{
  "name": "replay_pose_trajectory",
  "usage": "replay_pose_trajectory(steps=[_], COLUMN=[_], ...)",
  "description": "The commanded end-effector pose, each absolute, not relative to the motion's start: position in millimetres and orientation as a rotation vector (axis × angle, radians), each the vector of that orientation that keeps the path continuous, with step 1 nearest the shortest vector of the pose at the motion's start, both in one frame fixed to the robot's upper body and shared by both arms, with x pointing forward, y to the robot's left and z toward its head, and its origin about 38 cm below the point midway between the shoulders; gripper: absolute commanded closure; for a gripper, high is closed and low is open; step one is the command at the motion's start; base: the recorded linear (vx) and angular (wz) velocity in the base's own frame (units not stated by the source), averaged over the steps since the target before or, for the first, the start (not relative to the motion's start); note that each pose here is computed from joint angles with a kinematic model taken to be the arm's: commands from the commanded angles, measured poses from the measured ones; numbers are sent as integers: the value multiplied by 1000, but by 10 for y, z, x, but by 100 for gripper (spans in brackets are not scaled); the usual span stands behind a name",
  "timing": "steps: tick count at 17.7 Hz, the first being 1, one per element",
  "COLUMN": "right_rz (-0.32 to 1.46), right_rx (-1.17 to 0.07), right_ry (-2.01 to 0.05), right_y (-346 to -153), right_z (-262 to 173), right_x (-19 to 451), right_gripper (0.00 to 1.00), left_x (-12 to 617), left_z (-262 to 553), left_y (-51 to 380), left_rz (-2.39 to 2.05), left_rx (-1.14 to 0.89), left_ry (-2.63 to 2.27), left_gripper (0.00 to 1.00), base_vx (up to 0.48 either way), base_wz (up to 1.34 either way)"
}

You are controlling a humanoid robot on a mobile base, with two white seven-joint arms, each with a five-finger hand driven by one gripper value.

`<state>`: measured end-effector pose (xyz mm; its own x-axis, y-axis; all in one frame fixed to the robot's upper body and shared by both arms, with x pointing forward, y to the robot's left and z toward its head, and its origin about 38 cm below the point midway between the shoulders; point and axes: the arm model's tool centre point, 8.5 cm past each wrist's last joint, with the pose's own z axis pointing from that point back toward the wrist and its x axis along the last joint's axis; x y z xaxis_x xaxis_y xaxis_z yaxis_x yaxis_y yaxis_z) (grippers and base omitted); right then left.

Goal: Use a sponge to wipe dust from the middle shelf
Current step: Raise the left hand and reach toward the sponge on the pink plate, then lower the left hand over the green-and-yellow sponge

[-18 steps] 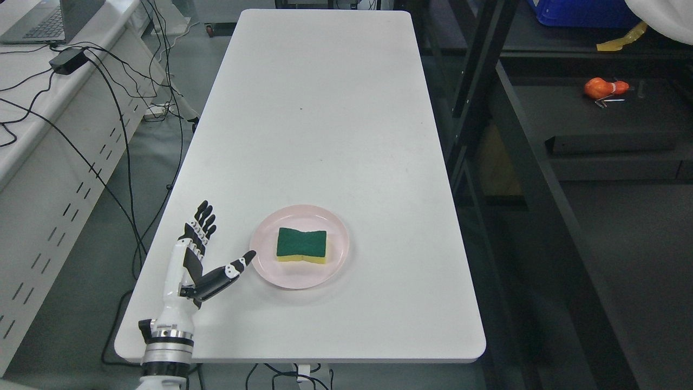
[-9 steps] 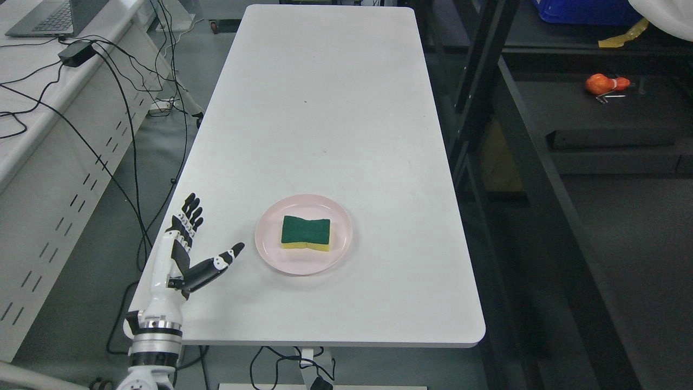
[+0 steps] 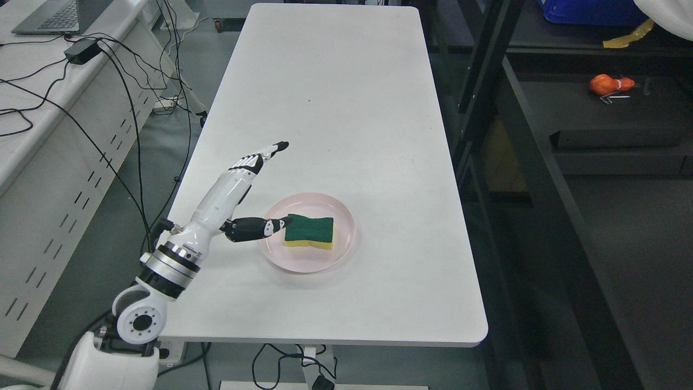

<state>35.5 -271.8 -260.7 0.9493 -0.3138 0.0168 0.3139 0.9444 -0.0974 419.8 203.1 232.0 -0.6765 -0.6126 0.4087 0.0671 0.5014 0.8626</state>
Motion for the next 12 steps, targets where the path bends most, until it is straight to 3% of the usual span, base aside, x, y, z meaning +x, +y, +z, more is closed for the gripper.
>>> replay_pose_trajectory(steps=[1, 6, 12], right_rz=[-319, -319, -319], right_rx=[-118, -118, -118], right_ry=[-21, -21, -21], right_y=[-2844, -2844, -2844], right_z=[-2595, -2595, -2595], right_x=[414, 414, 414], right_gripper=[0, 0, 0], left_x=[4317, 4295, 4396], left_z=[2124, 2402, 2469], left_y=[1429, 1429, 2242], left_rz=[-2173, -2451, -2428], left_rx=[620, 723, 851], left_ry=[-1631, -1438, -1197], left_gripper=[9, 12, 12], base_vx=[0, 0, 0], base_wz=[0, 0, 0])
